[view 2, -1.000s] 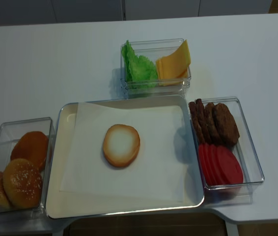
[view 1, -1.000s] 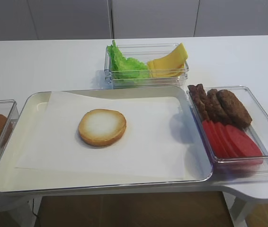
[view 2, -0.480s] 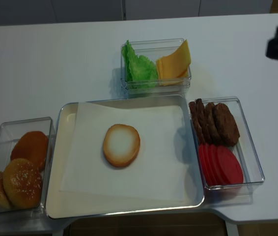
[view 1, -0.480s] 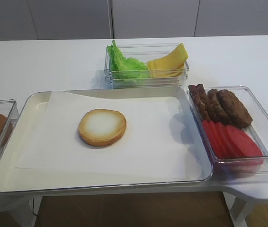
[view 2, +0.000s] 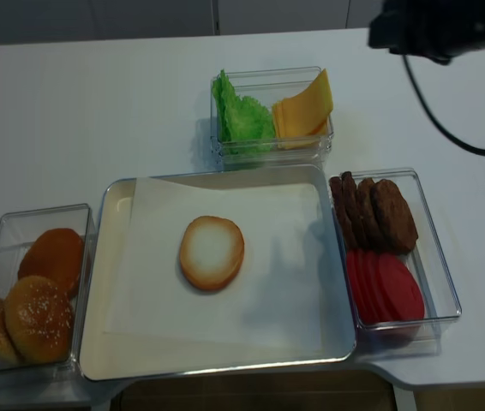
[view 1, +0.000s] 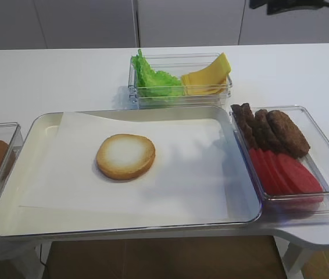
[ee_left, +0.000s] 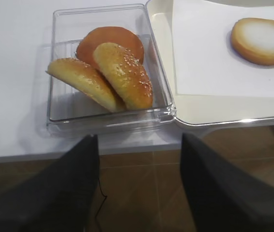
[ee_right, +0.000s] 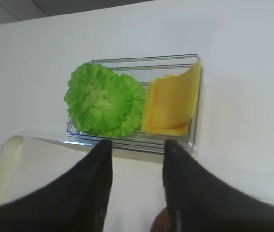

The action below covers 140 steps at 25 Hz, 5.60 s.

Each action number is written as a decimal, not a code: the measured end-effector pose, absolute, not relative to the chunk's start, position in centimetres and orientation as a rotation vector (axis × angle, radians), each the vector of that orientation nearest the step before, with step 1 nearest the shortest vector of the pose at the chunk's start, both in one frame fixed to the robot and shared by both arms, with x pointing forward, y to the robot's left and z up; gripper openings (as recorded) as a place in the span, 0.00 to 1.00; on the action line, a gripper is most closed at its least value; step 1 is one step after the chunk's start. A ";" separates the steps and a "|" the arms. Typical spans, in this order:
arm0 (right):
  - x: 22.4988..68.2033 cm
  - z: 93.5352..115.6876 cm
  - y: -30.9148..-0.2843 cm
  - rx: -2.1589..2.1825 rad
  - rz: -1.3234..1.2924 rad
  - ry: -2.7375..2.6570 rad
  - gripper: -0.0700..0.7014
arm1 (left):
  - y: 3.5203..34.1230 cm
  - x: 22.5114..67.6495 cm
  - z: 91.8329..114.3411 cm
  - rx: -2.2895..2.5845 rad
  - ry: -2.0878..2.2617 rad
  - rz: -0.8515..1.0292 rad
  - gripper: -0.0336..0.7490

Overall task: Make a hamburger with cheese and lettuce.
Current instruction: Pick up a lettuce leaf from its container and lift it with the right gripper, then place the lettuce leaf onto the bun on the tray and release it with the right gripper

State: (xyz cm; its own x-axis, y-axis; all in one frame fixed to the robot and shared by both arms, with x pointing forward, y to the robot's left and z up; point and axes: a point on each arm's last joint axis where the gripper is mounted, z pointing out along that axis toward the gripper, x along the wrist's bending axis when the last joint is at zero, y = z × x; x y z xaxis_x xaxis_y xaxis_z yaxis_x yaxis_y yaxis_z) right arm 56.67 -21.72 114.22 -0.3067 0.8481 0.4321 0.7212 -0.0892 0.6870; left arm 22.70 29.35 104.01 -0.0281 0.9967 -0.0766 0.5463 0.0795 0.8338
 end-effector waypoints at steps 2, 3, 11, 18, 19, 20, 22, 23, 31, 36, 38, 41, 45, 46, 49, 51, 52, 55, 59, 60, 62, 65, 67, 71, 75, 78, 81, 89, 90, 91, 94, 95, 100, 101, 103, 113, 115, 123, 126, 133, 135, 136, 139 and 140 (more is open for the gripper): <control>58.0 113.5 -19.6 1.720 1.355 2.078 0.44 | 29.4 22.7 104.0 1.550 1.662 0.819 0.56; 58.5 113.1 -18.8 1.710 1.356 2.098 0.44 | 29.4 22.7 104.0 1.550 1.662 0.819 0.56; 63.6 109.3 -12.8 1.653 1.353 2.235 0.50 | 29.4 22.7 104.0 1.550 1.662 0.819 0.56; 67.1 106.5 -8.7 1.612 1.388 2.293 0.57 | 29.4 22.7 104.0 1.550 1.662 0.819 0.56; 67.4 106.3 -8.5 1.613 1.399 2.292 0.58 | 29.4 22.7 104.0 1.550 1.662 0.819 0.56; 67.8 106.1 -8.2 1.612 1.407 2.291 0.58 | 29.4 22.7 104.0 1.550 1.662 0.819 0.56; 68.3 105.7 -7.8 1.613 1.416 2.293 0.58 | 29.4 22.7 104.0 1.550 1.662 0.819 0.56; 68.5 105.5 -7.8 1.615 1.418 2.292 0.58 | 29.4 22.7 104.0 1.550 1.662 0.819 0.56; 69.0 104.2 -6.9 1.608 1.471 2.319 0.58 | 29.4 22.7 104.0 1.550 1.662 0.819 0.56; 68.9 104.4 -6.5 1.598 1.498 2.333 0.58 | 29.4 22.7 104.0 1.550 1.662 0.819 0.56; 68.9 104.2 -6.5 1.600 1.499 2.335 0.58 | 29.4 22.7 104.0 1.550 1.662 0.819 0.56; 69.2 103.2 -6.4 1.618 1.481 2.347 0.58 | 29.4 22.7 104.0 1.550 1.662 0.819 0.56; 69.3 102.7 -6.3 1.624 1.471 2.356 0.57 | 29.4 22.7 104.0 1.550 1.662 0.819 0.56; 69.3 102.7 -6.3 1.622 1.471 2.357 0.56 | 29.4 22.7 104.0 1.550 1.662 0.819 0.56; 69.3 102.7 -6.3 1.618 1.469 2.359 0.51 | 29.4 22.7 104.0 1.549 1.662 0.819 0.56; 69.3 102.7 -6.3 1.618 1.469 2.359 0.46 | 29.4 22.7 104.0 1.549 1.662 0.819 0.56; 69.3 102.7 -6.3 1.618 1.469 2.359 0.43 | 29.4 22.7 104.0 1.549 1.662 0.819 0.56; 69.2 102.6 -6.3 1.619 1.468 2.366 0.35 | 29.4 22.7 104.0 1.549 1.662 0.819 0.56; 69.1 102.6 -6.3 1.620 1.462 2.384 0.26 | 29.4 22.7 104.0 1.549 1.662 0.819 0.56; 69.1 102.6 -6.3 1.621 1.463 2.386 0.24 | 29.4 22.7 104.0 1.549 1.662 0.819 0.56; 69.1 102.6 -6.3 1.620 1.461 2.389 0.18 | 29.4 22.7 104.0 1.549 1.662 0.819 0.56; 69.1 102.6 -6.3 1.618 1.460 2.392 0.11 | 29.4 22.7 104.0 1.549 1.662 0.819 0.56; 69.0 102.6 -6.2 1.619 1.460 2.398 0.10 | 29.4 22.7 104.0 1.549 1.662 0.819 0.56; 68.9 102.5 -6.2 1.620 1.456 2.412 0.10 | 29.4 22.7 104.0 1.549 1.662 0.819 0.56; 68.9 102.5 -6.2 1.620 1.454 2.417 0.10 | 29.4 22.7 104.0 1.549 1.662 0.819 0.56; 68.8 102.8 -6.3 1.612 1.456 2.419 0.10 | 29.4 22.7 104.0 1.549 1.662 0.819 0.56; 68.6 103.4 -6.3 1.599 1.465 2.416 0.09 | 29.4 22.7 104.0 1.549 1.662 0.819 0.56; 68.1 105.0 -6.6 1.556 1.470 2.414 0.09 | 29.4 22.7 104.0 1.549 1.662 0.819 0.56; 68.0 105.3 -6.6 1.546 1.471 2.414 0.09 | 29.4 22.7 104.0 1.549 1.662 0.819 0.56; 67.8 105.8 -6.7 1.534 1.476 2.413 0.09 | 29.4 22.7 104.0 1.549 1.662 0.819 0.56; 67.2 107.5 -7.0 1.499 1.491 2.403 0.09 | 29.4 22.7 104.0 1.549 1.662 0.819 0.56; 66.9 108.2 -7.1 1.487 1.495 2.399 0.09 | 29.4 22.7 104.0 1.549 1.662 0.819 0.56; 65.3 111.3 -8.1 1.485 1.452 2.370 0.09 | 29.4 22.7 104.0 1.549 1.662 0.819 0.56; 65.0 111.9 -8.3 1.475 1.444 2.366 0.09 | 29.4 22.7 104.0 1.549 1.662 0.819 0.56; 64.1 113.3 -8.7 1.449 1.434 2.372 0.09 | 29.4 22.7 104.0 1.549 1.662 0.819 0.56; 59.1 117.4 -10.6 1.419 1.430 2.409 0.09 | 29.4 22.7 104.0 1.549 1.662 0.819 0.56; 58.0 117.2 -11.1 1.437 1.414 2.416 0.09 | 29.4 22.7 104.0 1.549 1.662 0.819 0.56; 54.1 114.3 -12.7 1.567 1.344 2.450 0.09 | 29.4 22.7 104.0 1.549 1.662 0.819 0.56; 53.4 112.9 -13.0 1.615 1.307 2.468 0.09 | 29.4 22.7 104.0 1.549 1.662 0.819 0.56; 52.0 109.2 -11.1 1.582 1.197 2.525 0.09 | 29.4 22.7 104.0 1.549 1.662 0.819 0.56; 51.4 108.5 -10.2 1.540 1.172 2.534 0.09 | 29.4 22.7 104.0 1.549 1.662 0.819 0.56; 51.1 108.4 -9.8 1.514 1.167 2.534 0.09 | 29.4 22.7 104.0 1.549 1.662 0.819 0.56; 50.7 108.1 -8.5 1.438 1.162 2.531 0.09 | 29.4 22.7 104.0 1.549 1.662 0.819 0.56; 50.6 108.1 -8.1 1.416 1.165 2.529 0.09 | 29.4 22.7 104.0 1.549 1.662 0.819 0.56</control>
State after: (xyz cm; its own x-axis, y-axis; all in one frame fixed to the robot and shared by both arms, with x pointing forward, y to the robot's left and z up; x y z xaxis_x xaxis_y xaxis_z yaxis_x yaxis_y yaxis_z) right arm 50.60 -8.07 108.08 -0.5888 0.7407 0.3235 0.7272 0.3108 0.6120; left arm 22.70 29.35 104.01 -0.0286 0.9966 -0.0773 0.5463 0.0804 0.8337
